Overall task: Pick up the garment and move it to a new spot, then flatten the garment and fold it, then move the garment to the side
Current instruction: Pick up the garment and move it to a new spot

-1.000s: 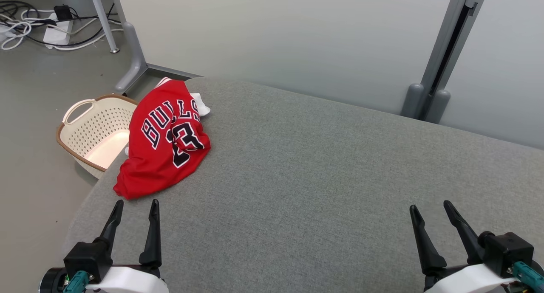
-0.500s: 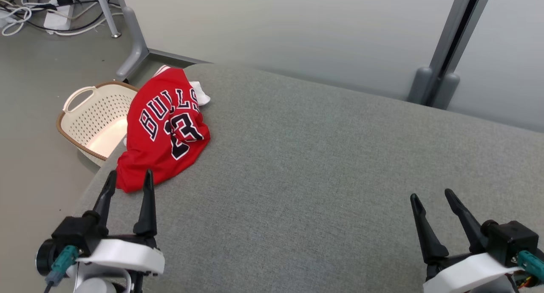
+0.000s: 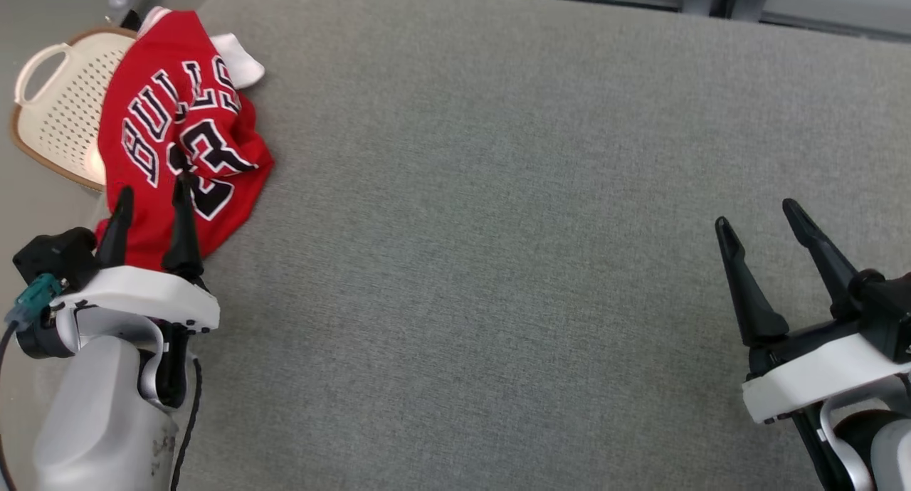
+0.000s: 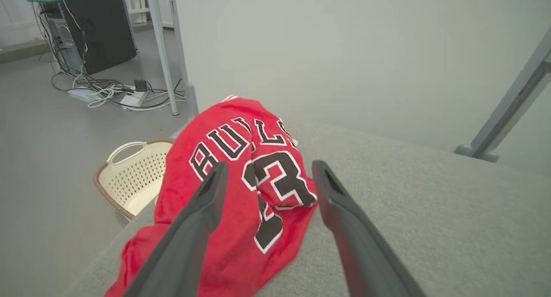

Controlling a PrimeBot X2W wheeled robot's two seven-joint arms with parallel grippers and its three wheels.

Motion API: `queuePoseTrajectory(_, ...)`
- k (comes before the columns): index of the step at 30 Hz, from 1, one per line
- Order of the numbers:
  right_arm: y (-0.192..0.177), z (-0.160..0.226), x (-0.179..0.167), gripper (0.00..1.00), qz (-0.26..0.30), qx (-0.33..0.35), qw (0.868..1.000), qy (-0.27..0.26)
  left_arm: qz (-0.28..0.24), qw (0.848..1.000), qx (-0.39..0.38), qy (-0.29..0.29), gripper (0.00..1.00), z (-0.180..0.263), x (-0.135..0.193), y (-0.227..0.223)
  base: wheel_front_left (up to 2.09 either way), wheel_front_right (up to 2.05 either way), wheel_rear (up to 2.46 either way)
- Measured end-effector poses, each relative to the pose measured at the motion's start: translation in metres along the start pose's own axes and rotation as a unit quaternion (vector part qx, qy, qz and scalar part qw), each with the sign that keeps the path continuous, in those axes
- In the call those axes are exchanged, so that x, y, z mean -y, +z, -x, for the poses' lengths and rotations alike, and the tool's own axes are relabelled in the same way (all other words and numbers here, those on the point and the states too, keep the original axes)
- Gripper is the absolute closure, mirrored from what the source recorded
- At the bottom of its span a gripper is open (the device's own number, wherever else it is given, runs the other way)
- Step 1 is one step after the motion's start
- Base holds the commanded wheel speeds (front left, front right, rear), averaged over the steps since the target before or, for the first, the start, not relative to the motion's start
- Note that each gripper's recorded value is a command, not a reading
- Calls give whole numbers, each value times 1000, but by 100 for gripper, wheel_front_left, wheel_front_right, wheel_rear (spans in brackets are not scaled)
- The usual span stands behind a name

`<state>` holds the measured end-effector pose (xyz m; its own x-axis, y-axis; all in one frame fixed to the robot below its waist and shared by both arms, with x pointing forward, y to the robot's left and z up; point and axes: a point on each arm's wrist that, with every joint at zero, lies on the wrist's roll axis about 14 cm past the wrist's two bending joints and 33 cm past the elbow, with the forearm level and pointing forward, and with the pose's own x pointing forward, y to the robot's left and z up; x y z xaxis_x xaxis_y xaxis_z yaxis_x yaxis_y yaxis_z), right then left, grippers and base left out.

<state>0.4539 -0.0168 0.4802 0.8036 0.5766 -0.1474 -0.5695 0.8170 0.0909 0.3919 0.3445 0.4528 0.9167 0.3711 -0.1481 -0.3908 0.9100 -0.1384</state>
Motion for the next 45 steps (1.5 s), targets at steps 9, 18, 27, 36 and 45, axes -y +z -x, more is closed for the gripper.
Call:
queuePoseTrajectory(9,-39,-6,34,0,-21,-36,999,-34,0,986,-156,53,0,-22,-22,-95,0,0,0)
queuePoseTrajectory(18,-37,-4,42,0,-29,-26,998,-50,0,994,-98,54,100,-44,-23,-60,0,0,0)
queuePoseTrajectory(27,-13,9,37,0,-28,10,998,-64,-29,998,60,4,100,-31,1,32,0,0,0)
queuePoseTrajectory(36,13,40,24,0,-28,44,996,-75,-39,987,134,-73,100,23,53,67,0,0,0)
queuePoseTrajectory(45,27,85,33,0,-27,64,990,-122,-31,970,105,-216,100,66,150,61,0,0,0)
